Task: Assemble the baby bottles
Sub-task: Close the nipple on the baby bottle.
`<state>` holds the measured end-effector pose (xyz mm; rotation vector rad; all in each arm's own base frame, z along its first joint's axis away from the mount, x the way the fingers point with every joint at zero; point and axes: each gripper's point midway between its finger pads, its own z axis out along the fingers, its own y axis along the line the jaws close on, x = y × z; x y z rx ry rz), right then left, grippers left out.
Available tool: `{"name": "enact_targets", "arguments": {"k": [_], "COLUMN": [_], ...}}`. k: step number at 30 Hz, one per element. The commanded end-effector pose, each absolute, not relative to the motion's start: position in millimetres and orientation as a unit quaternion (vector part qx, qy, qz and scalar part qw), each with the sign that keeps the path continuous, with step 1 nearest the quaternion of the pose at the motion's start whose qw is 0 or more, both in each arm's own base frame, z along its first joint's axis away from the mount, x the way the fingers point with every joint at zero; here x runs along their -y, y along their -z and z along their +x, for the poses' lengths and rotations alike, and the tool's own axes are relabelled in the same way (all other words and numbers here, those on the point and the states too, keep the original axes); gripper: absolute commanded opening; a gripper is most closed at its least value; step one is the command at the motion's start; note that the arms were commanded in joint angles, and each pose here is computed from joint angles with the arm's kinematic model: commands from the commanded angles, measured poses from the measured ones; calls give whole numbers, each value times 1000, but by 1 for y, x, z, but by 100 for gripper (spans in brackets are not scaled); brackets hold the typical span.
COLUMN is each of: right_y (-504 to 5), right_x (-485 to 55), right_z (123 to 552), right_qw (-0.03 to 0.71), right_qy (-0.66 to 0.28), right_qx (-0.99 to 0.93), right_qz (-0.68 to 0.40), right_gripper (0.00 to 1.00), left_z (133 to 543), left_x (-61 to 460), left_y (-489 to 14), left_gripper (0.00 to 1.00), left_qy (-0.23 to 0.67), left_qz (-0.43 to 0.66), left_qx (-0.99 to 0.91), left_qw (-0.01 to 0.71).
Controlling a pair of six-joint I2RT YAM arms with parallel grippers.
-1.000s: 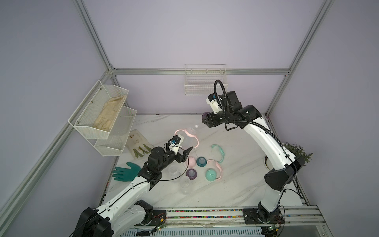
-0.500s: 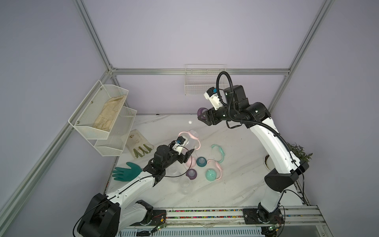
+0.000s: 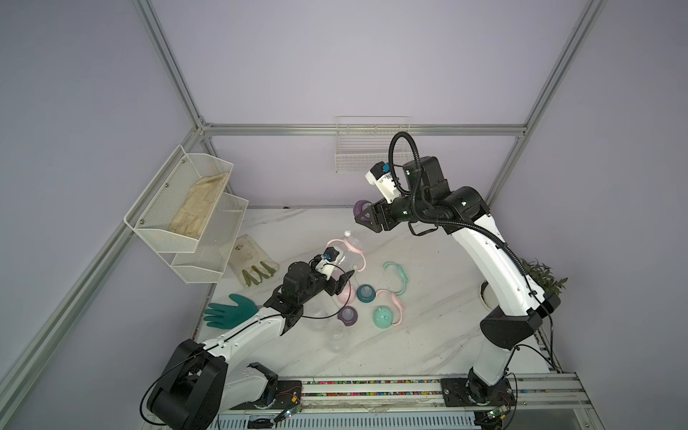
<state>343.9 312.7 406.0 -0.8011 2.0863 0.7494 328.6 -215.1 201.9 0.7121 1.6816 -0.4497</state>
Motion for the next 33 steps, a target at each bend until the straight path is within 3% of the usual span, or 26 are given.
{"name": "enact_targets", "arguments": {"k": [1, 33], "right_y": [-428, -426], "right_x": [-308, -316], "right_z": [330, 321], "right_qw": [404, 391], "right_qy": [-305, -334], "right_qx": [-800, -791], "right_qz": [-322, -332], "right_gripper": [48, 46], "left_z": [336, 333], "left_x": [225, 226], "left_y": [-251, -249], "left_gripper": [0, 0], "left_qy": [207, 204], "left_qz": [305, 315], "left_qx": [-674, -668], "left_qw": [640, 642]}}
